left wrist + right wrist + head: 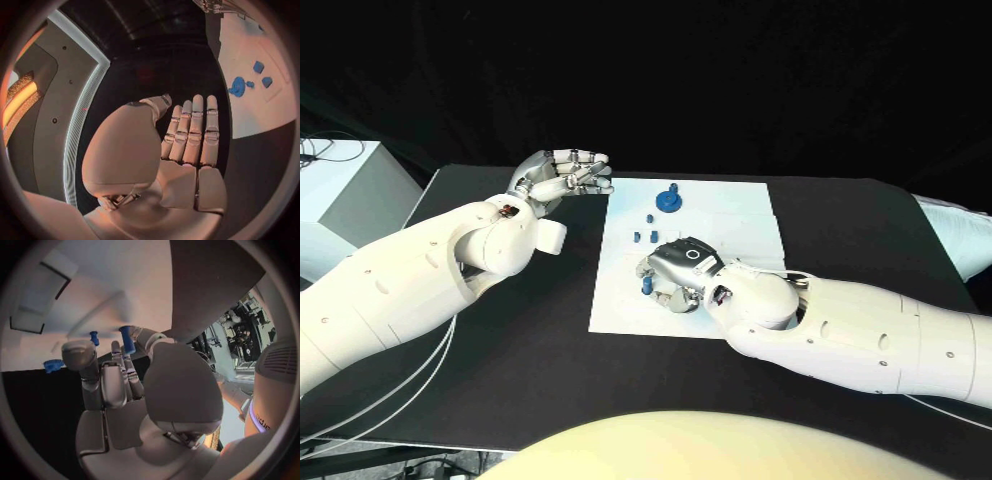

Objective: Assemble the parts on the task board

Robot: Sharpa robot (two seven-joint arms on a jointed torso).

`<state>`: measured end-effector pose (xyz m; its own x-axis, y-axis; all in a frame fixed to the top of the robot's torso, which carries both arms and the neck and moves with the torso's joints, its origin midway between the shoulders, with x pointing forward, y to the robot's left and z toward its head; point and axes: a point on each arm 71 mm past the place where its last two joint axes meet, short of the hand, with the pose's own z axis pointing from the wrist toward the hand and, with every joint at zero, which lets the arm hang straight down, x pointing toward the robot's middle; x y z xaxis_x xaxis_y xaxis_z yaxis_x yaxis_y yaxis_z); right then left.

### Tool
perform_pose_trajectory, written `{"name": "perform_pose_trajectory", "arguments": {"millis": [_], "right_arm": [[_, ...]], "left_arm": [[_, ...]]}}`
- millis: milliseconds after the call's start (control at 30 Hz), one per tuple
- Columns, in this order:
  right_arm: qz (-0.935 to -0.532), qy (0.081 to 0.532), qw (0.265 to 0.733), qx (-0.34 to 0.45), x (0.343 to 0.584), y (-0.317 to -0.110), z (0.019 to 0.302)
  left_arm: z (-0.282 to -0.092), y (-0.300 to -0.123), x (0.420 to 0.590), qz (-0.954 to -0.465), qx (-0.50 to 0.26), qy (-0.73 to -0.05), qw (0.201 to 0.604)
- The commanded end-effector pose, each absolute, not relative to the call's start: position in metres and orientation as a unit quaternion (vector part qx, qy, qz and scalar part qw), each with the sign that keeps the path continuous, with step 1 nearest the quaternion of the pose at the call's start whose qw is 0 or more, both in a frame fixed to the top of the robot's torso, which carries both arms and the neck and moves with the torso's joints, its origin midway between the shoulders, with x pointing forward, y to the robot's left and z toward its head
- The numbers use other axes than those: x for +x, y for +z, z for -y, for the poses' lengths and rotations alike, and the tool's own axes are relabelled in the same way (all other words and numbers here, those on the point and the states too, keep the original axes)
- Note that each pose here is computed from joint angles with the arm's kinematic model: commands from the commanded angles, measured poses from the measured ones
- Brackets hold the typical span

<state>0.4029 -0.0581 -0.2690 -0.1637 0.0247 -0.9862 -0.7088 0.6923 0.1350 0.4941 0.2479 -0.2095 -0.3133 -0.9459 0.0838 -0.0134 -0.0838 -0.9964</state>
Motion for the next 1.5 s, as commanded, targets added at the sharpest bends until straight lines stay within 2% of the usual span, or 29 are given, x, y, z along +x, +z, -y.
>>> {"name": "perform_pose_trajectory", "arguments": {"millis": [33,467,700,900,1167,1333,1500], "right_arm": [[-0.691,0.312,0.606,-0.241,0.402,-0.267,0.058],[-0.671,0.331,0.630,-0.207,0.402,-0.257,0.072],[-0.693,0.361,0.612,-0.121,0.415,-0.234,0.105],[-0.713,0.375,0.592,-0.032,0.431,-0.211,0.148],[-0.768,0.324,0.544,0.097,0.446,-0.208,0.211],[-0.811,0.262,0.503,0.145,0.441,-0.216,0.241],[-0.840,0.195,0.481,0.156,0.433,-0.221,0.258]], "left_arm": [[-0.245,-0.209,0.494,-0.553,-0.429,-0.600,0.388],[-0.246,-0.209,0.494,-0.553,-0.430,-0.599,0.388],[-0.248,-0.210,0.495,-0.553,-0.432,-0.597,0.389],[-0.249,-0.210,0.495,-0.553,-0.433,-0.596,0.390],[-0.249,-0.211,0.496,-0.553,-0.433,-0.595,0.391],[-0.249,-0.212,0.496,-0.553,-0.434,-0.594,0.391],[-0.250,-0.213,0.496,-0.553,-0.435,-0.593,0.392]]}}
